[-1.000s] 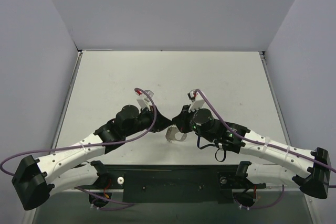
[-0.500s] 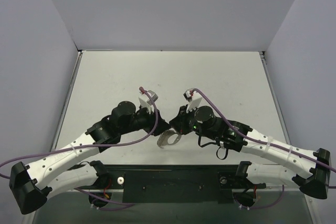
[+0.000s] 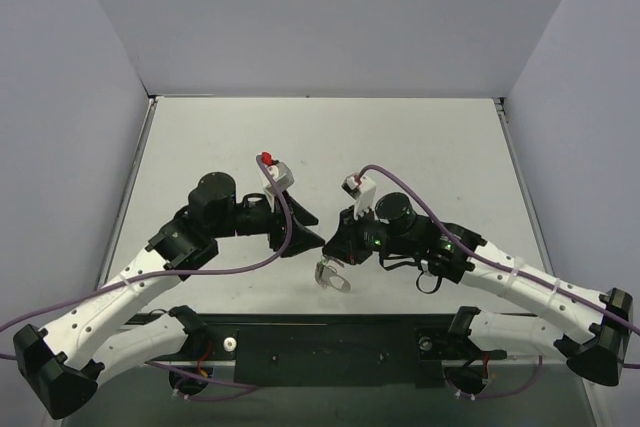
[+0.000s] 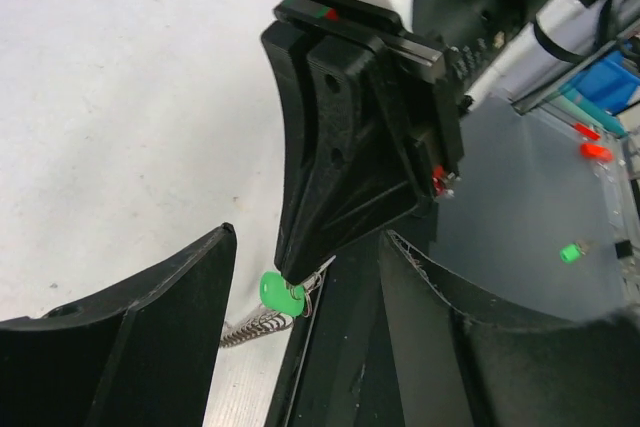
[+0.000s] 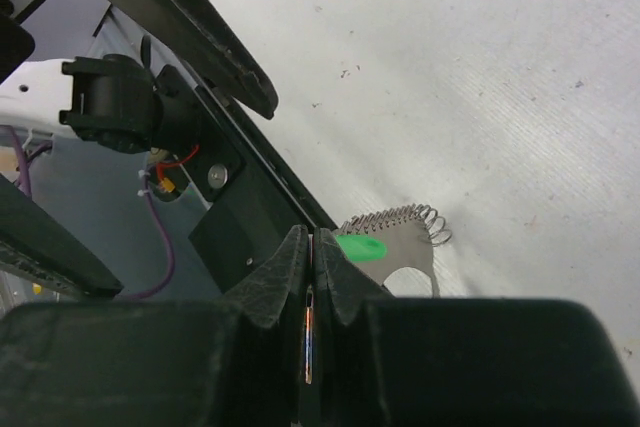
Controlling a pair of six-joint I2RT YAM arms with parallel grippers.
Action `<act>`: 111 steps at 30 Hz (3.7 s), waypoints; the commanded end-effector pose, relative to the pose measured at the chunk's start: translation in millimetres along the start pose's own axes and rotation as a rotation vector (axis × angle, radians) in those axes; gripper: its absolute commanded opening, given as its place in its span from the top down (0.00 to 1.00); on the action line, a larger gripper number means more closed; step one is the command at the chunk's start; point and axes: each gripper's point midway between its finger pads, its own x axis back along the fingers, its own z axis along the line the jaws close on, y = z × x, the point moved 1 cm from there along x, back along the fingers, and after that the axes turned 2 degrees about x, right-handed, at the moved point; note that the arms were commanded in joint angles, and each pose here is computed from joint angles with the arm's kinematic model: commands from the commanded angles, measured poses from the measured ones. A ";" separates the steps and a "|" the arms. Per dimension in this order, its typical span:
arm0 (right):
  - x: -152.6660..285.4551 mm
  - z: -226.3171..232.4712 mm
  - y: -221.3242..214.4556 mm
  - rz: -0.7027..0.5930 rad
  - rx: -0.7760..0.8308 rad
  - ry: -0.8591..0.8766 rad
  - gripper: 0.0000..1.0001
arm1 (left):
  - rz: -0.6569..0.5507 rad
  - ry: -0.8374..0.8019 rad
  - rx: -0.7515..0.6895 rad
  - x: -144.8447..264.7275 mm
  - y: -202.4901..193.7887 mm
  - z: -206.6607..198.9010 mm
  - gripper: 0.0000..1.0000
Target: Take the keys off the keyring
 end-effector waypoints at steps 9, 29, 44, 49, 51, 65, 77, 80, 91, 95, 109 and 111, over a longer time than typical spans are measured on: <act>33.9 36.7 39.5 -0.066 0.047 0.229 1.00 | 0.025 -0.324 -0.017 12.6 5.3 -27.3 0.38; 49.3 39.2 65.0 -0.162 0.041 0.200 1.00 | 0.008 -0.378 0.075 -5.4 -4.7 -28.7 0.45; 54.9 39.9 74.1 -0.210 0.030 0.190 1.00 | 0.001 -0.359 0.081 -16.2 -7.8 -30.5 0.70; 57.0 41.2 75.1 -0.221 0.027 0.195 1.00 | -0.010 -0.348 0.086 -19.4 -6.0 -29.9 0.95; 57.6 41.3 75.5 -0.227 0.027 0.196 1.00 | -0.019 -0.335 0.096 -20.1 -4.7 -29.6 1.00; 59.1 39.3 75.4 -0.302 -0.022 0.216 1.00 | -0.159 -0.267 0.215 -26.8 23.9 -23.0 1.00; 61.8 32.0 71.0 -0.371 -0.076 0.216 1.00 | -0.227 -0.235 0.271 -28.8 40.6 -17.1 1.00; 62.9 30.2 67.6 -0.372 -0.080 0.212 1.00 | -0.235 -0.226 0.276 -27.7 43.1 -15.4 1.00; 66.8 26.1 57.7 -0.405 -0.131 0.224 1.00 | -0.253 -0.186 0.309 -29.6 47.2 -5.0 1.00; 65.4 25.8 53.5 -0.406 -0.139 0.223 1.00 | -0.260 -0.165 0.321 -30.2 47.9 0.2 1.00; 60.4 25.2 51.3 -0.465 -0.171 0.186 1.00 | -0.341 -0.072 0.440 -33.1 55.6 22.9 1.00; 57.7 26.6 53.5 -0.468 -0.168 0.178 1.00 | -0.356 -0.043 0.455 -32.6 57.5 27.6 1.00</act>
